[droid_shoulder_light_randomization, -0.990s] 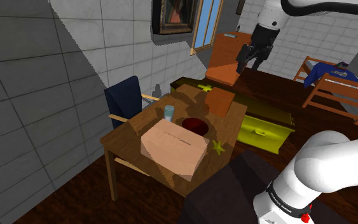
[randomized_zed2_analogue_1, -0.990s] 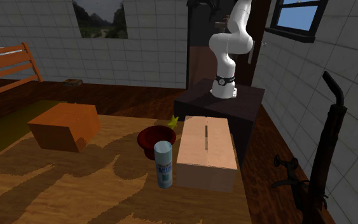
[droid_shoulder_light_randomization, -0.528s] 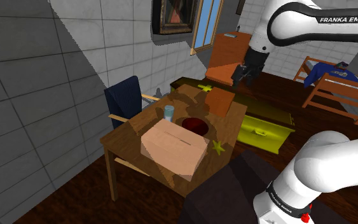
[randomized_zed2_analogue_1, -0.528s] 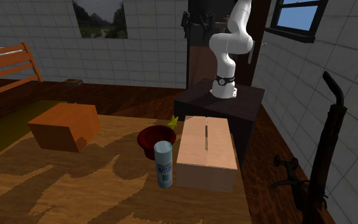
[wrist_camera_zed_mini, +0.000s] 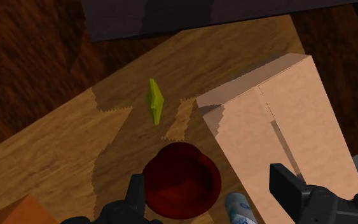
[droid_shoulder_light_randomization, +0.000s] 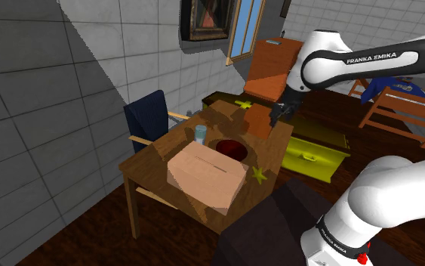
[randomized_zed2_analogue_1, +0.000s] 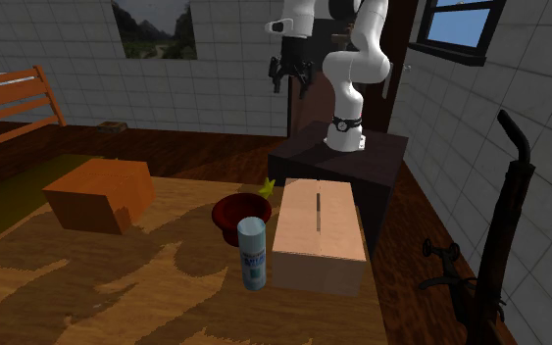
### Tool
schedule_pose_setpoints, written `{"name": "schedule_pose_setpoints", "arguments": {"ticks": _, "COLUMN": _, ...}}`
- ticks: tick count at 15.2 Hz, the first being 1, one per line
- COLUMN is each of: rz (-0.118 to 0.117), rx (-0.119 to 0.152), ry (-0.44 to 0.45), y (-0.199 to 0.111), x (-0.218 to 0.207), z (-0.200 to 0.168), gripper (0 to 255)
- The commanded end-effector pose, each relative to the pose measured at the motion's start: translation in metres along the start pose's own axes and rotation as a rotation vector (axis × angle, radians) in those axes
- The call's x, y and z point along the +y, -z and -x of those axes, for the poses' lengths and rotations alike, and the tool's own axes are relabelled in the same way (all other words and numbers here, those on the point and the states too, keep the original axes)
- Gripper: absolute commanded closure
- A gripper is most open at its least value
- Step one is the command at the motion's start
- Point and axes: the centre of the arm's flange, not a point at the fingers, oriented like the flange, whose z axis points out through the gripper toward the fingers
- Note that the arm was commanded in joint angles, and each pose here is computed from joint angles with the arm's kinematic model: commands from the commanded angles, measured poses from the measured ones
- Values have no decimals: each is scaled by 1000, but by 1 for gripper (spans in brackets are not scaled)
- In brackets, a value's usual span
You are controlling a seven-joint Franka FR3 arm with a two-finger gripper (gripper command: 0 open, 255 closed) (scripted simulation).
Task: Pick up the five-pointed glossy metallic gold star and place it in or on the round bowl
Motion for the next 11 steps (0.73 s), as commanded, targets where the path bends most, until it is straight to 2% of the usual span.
{"name": "schedule_pose_setpoints", "arguments": {"ticks": 1, "rz": -5, "rx": -4, "ry": 6, "y": -28, "x": 4, "z": 1, "gripper": 0}}
{"name": "schedule_pose_setpoints", "arguments": {"ticks": 11, "rz": -30, "rx": -34, "ry": 32, "y": -157, "x": 33, "z": 1, "gripper": 0}}
